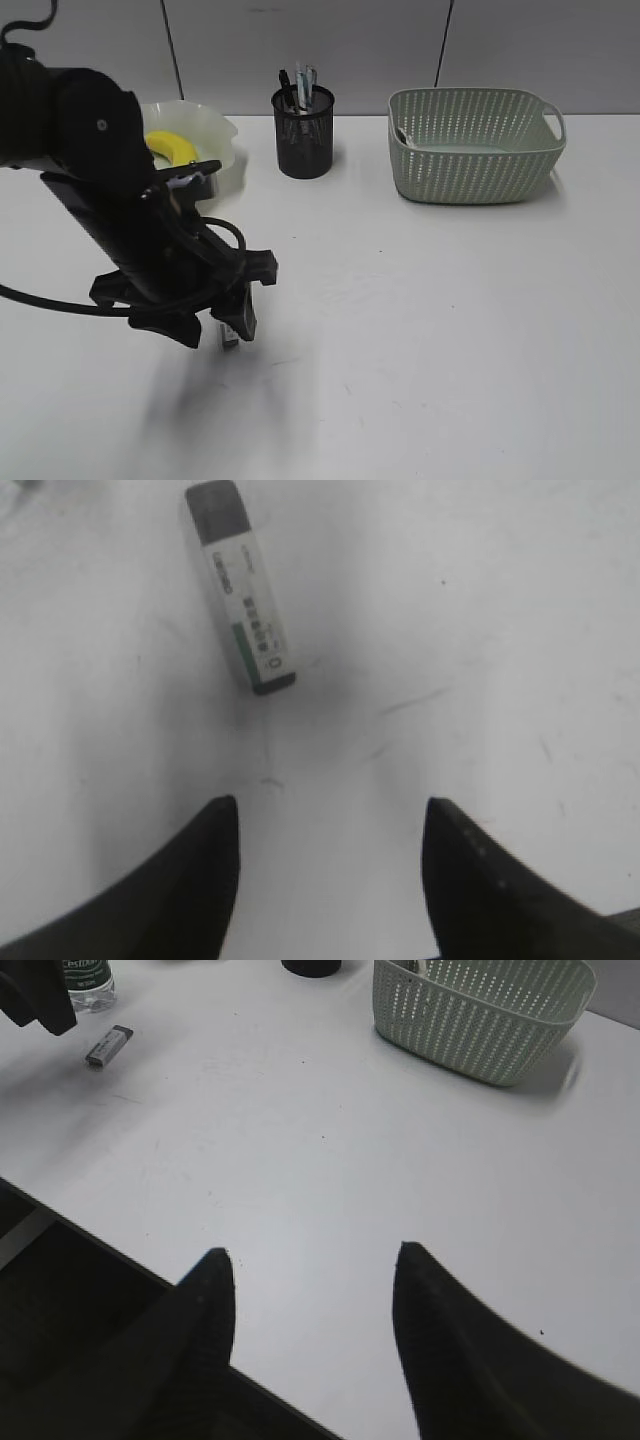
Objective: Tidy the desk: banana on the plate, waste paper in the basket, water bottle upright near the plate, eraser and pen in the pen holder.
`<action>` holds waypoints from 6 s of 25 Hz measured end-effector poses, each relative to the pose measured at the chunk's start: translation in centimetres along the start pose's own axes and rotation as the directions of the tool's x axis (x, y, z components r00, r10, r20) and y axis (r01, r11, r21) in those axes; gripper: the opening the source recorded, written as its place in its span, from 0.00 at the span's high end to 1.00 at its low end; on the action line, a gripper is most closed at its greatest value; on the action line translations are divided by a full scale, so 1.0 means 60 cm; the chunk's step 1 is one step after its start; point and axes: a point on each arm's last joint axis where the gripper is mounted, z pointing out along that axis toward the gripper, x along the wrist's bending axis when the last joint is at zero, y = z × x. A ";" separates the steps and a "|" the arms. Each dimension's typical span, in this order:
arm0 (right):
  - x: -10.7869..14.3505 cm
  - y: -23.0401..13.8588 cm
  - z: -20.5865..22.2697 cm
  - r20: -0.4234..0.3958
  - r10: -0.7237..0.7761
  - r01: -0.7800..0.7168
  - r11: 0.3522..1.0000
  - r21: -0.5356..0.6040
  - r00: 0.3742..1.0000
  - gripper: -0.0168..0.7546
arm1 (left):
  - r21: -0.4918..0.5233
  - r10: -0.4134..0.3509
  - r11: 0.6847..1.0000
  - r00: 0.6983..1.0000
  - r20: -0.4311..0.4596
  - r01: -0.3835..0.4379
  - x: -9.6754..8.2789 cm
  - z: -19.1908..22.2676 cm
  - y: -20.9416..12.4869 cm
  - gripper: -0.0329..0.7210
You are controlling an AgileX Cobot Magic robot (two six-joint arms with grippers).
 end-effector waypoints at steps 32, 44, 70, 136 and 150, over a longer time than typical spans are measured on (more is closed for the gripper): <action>0.000 0.000 0.000 0.000 0.000 0.000 1.000 0.000 1.000 0.44 | 0.073 0.094 0.994 0.979 -0.179 -0.082 -0.018 0.108 0.086 0.51; 0.000 0.000 0.000 0.000 0.000 0.000 1.000 0.000 1.000 0.44 | 0.090 0.194 0.980 0.960 -0.200 -0.179 -0.056 0.094 0.113 0.77; 0.000 0.000 0.000 0.000 0.001 -0.001 1.000 -0.001 1.000 0.44 | -0.786 0.354 0.565 0.934 -0.044 -0.251 -0.117 -0.077 0.333 0.77; 0.000 0.000 0.000 0.000 0.015 -0.015 1.000 -0.001 1.000 0.44 | -0.669 0.208 0.676 0.951 -0.230 -0.310 0.237 -0.379 -0.312 0.64; 0.000 0.000 0.000 -0.002 0.017 -0.017 1.000 -0.002 1.000 0.44 | -0.813 0.344 0.478 0.923 -0.175 -0.332 0.289 -0.308 -0.409 0.64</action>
